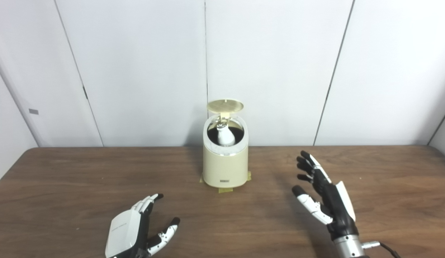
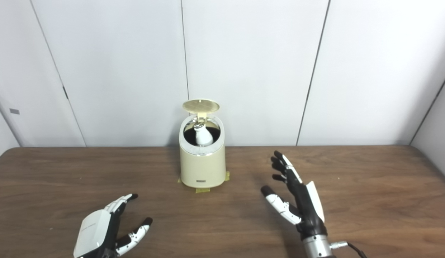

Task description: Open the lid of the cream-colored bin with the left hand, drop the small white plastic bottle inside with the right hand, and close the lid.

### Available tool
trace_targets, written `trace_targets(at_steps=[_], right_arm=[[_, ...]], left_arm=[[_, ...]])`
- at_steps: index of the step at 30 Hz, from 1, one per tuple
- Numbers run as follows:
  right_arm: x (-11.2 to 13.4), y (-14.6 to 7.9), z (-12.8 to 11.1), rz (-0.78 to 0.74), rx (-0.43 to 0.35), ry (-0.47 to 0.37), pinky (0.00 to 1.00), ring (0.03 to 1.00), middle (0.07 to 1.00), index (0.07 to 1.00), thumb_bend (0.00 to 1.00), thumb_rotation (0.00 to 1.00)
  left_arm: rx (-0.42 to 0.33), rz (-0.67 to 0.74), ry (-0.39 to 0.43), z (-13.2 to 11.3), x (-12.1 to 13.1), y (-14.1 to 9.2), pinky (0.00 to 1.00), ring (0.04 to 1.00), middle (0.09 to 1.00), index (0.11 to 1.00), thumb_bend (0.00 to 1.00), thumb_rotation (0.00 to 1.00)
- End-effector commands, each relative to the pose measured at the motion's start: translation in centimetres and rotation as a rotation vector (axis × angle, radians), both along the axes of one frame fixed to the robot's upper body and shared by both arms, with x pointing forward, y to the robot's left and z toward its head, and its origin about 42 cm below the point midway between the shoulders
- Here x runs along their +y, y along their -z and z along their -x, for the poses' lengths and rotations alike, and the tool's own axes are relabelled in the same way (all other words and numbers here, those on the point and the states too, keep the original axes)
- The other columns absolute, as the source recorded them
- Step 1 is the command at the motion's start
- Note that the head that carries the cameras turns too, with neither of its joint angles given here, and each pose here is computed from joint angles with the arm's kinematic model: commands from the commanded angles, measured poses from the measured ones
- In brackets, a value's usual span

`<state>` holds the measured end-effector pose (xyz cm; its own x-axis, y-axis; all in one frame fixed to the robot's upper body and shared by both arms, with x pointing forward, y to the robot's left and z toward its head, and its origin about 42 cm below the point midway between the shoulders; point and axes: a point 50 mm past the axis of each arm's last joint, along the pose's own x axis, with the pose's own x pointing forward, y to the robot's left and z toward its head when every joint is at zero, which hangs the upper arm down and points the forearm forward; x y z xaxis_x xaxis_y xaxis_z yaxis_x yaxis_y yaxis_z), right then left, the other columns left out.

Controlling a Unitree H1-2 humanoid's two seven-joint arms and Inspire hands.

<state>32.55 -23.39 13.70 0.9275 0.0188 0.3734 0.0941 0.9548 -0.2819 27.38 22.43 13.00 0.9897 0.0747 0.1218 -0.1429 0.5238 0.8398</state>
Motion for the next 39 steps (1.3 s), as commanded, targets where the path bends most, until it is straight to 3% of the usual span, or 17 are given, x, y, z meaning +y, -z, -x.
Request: trace_targets(at_steps=[1, 7, 9, 11, 13, 17, 20, 21, 26, 29, 33, 39], right_arm=[[0.3, -0.8, -0.4, -0.007, -0.047, 0.007, 0.63, 0.721, 0.731, 0.74, 0.25, 0.55], [-0.1, -0.2, -0.4, -0.014, -0.042, 0.024, 0.6, 0.694, 0.718, 0.719, 0.2, 0.49], [-0.1, -0.1, -0.5, -0.006, -0.049, 0.036, 0.59, 0.682, 0.705, 0.702, 0.21, 0.44], [-0.2, 0.0, -0.5, 0.017, -0.06, 0.052, 0.55, 0.652, 0.68, 0.676, 0.21, 0.32], [-0.1, 0.1, -0.5, 0.03, -0.067, 0.058, 0.54, 0.639, 0.669, 0.664, 0.22, 0.27], [0.0, 0.2, -0.7, 0.027, -0.065, 0.065, 0.53, 0.629, 0.654, 0.651, 0.25, 0.24], [0.0, 0.3, -0.8, 0.027, -0.056, 0.074, 0.53, 0.631, 0.657, 0.656, 0.26, 0.31], [0.0, 0.3, -0.8, 0.027, -0.054, 0.076, 0.53, 0.633, 0.659, 0.658, 0.26, 0.32], [0.1, 0.4, -1.0, 0.0, -0.042, 0.071, 0.55, 0.649, 0.668, 0.668, 0.25, 0.35], [0.2, 0.3, -1.0, -0.005, -0.035, 0.069, 0.55, 0.651, 0.666, 0.667, 0.25, 0.34], [0.3, 0.3, -0.9, -0.022, -0.033, 0.059, 0.56, 0.654, 0.667, 0.667, 0.25, 0.31], [0.4, 0.6, -0.9, -0.023, -0.021, 0.046, 0.56, 0.658, 0.671, 0.673, 0.24, 0.32]], left_arm=[[-0.016, -0.013, -0.003, -0.5, 0.4, -0.4, 0.8, 0.876, 0.876, 0.87, 0.51, 0.56], [-0.032, -0.008, 0.0, -0.4, 0.4, -0.6, 0.79, 0.868, 0.868, 0.861, 0.5, 0.55], [-0.044, -0.005, 0.005, -0.4, 0.5, -0.6, 0.79, 0.866, 0.864, 0.858, 0.46, 0.61], [-0.065, -0.002, 0.009, -0.3, 0.6, -0.6, 0.78, 0.848, 0.844, 0.836, 0.36, 0.71], [-0.101, 0.011, 0.014, -0.3, 0.8, -0.7, 0.76, 0.831, 0.827, 0.818, 0.32, 0.74], [-0.199, 0.051, 0.016, -0.5, 1.2, -1.2, 0.67, 0.757, 0.761, 0.757, 0.25, 0.68], [-0.273, 0.1, 0.011, -1.1, 1.3, -2.6, 0.61, 0.728, 0.731, 0.724, 0.24, 0.56], [-0.289, 0.115, 0.011, -1.4, 1.5, -3.3, 0.61, 0.727, 0.731, 0.723, 0.24, 0.55], [-0.369, 0.172, 0.05, -3.6, 2.1, -8.3, 0.68, 0.769, 0.771, 0.756, 0.4, 0.85], [-0.423, 0.154, 0.073, -4.8, 2.3, -11.3, 0.71, 0.789, 0.787, 0.78, 0.47, 0.94], [-0.48, 0.111, 0.09, -6.8, 2.3, -16.2, 0.78, 0.826, 0.81, 0.806, 0.54, 0.99], [-0.535, 0.051, 0.123, -9.0, 0.5, -22.0, 0.75, 0.836, 0.829, 0.814, 0.61, 0.98]])
